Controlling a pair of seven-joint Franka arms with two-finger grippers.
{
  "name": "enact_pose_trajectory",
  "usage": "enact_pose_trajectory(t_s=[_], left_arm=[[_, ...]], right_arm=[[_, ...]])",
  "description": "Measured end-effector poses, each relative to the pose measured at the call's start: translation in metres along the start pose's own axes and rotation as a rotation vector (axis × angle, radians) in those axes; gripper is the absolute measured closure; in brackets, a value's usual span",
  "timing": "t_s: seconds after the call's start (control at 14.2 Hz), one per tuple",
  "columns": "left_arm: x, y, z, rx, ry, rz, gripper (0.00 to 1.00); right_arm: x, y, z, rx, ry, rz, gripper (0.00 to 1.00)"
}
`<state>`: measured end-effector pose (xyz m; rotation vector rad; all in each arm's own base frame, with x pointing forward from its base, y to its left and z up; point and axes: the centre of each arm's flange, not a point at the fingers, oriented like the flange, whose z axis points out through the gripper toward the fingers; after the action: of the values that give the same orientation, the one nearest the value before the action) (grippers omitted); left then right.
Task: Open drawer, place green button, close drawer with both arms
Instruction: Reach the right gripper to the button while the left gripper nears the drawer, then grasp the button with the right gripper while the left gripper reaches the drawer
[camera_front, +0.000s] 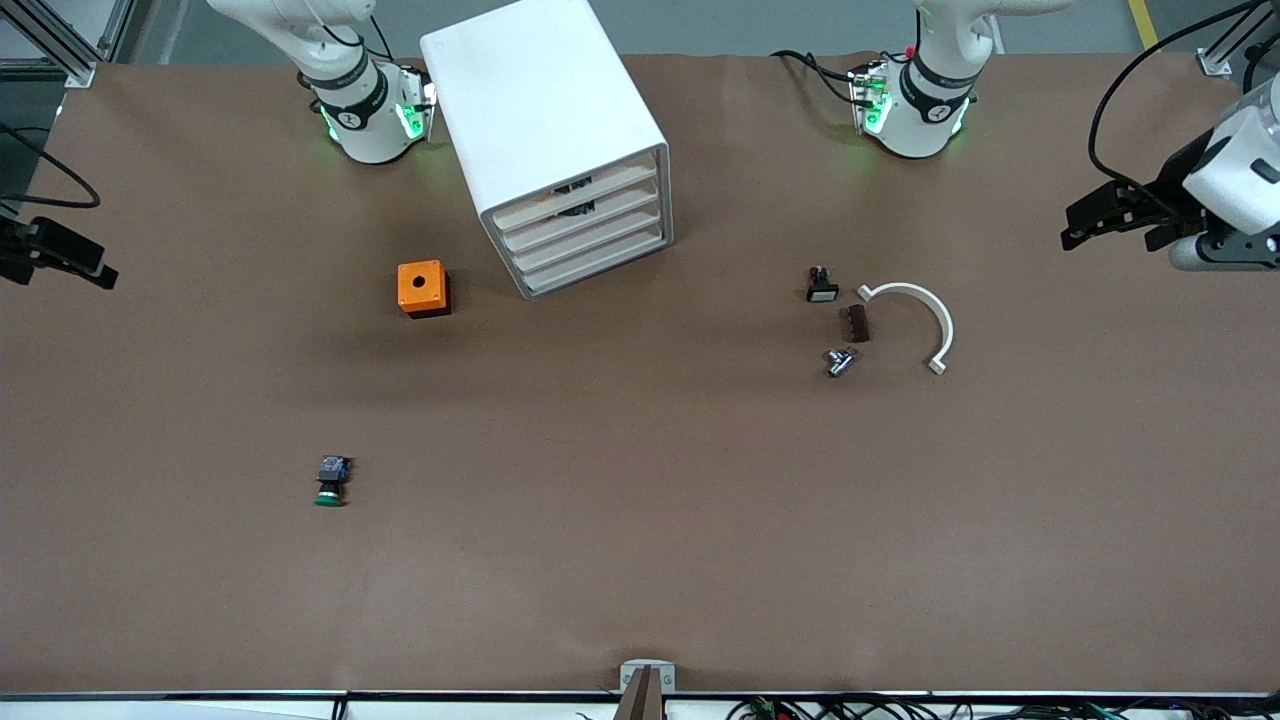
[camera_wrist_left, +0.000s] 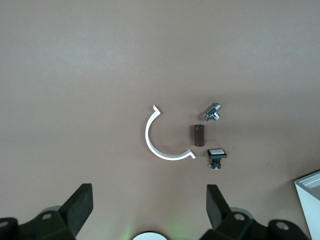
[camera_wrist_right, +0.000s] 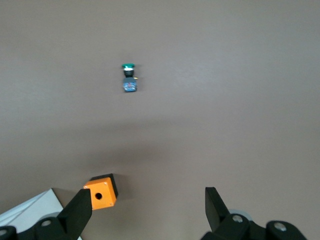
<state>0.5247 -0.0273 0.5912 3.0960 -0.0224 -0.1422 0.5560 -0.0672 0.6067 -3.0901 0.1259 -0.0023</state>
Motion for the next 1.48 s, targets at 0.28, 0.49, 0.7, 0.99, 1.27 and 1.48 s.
enact_pose_trajectory(t_s=[0.28, 0.49, 0.7, 0.99, 1.27, 1.48], left_arm=[[0.021, 0.004, 0.039, 0.004, -0.077, 0.006, 0.00], [0.036, 0.012, 0.072, 0.008, -0.139, 0.018, 0.00], [0.046, 0.016, 0.096, 0.010, -0.183, 0.025, 0.00], [0.053, 0.050, 0.134, 0.031, -0.260, 0.020, 0.00], [0.054, 0.115, 0.185, 0.044, -0.375, -0.162, 0.00], [0.060, 0.161, 0.208, -0.027, -0.514, -0.496, 0.00]], right_arm=[[0.031, -0.018, 0.056, 0.030, -0.011, -0.021, 0.00], [0.054, -0.041, 0.116, 0.029, -0.052, -0.053, 0.00], [0.074, -0.052, 0.174, 0.023, -0.074, -0.066, 0.00], [0.094, -0.052, 0.240, 0.060, -0.081, -0.034, 0.00], [0.109, -0.054, 0.315, 0.073, -0.078, -0.012, 0.00], [0.113, -0.056, 0.361, 0.067, -0.076, -0.008, 0.00]])
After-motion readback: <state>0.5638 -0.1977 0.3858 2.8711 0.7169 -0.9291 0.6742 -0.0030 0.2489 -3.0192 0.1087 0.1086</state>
